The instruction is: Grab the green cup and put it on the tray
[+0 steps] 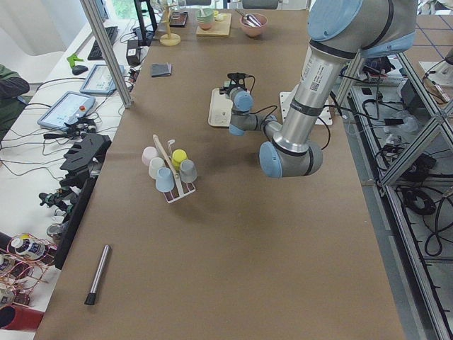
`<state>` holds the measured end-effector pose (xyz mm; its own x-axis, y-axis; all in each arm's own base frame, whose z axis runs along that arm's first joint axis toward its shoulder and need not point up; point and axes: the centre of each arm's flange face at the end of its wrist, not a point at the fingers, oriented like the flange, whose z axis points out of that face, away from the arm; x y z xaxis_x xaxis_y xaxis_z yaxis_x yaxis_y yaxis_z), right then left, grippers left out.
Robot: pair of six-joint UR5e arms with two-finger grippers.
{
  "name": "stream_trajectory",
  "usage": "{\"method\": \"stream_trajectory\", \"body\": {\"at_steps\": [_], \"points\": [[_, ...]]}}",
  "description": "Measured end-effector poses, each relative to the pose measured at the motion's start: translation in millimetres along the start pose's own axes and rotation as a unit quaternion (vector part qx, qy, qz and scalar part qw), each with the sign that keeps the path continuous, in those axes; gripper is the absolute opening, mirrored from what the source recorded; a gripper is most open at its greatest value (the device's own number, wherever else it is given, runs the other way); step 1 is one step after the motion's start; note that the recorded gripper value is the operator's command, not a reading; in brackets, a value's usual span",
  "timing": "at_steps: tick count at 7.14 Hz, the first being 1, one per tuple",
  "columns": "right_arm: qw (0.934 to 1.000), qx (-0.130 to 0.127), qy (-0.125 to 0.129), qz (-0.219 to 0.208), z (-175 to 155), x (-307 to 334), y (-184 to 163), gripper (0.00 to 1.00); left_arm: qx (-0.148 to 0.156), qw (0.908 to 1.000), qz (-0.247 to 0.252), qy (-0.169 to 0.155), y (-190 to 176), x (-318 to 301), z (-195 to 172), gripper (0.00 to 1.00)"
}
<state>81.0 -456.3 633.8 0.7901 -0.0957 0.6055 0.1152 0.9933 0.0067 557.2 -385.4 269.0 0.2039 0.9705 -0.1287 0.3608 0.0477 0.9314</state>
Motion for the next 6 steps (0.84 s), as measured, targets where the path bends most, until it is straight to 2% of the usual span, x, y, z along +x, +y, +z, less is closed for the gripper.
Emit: {"method": "stream_trajectory", "body": {"at_steps": [3, 6], "points": [[0.9999, -0.007, 0.012, 0.003, 2.8, 3.2, -0.8, 1.0, 0.0, 0.9965, -0.084, -0.004, 6.9, 4.2, 25.7, 0.0], [1.0, -0.001, 0.006, -0.004, -0.8, -0.8, -3.8, 1.0, -0.013, 0.9937, -0.109, -0.022, 19.1, 0.4, 33.4, 0.0]]}}
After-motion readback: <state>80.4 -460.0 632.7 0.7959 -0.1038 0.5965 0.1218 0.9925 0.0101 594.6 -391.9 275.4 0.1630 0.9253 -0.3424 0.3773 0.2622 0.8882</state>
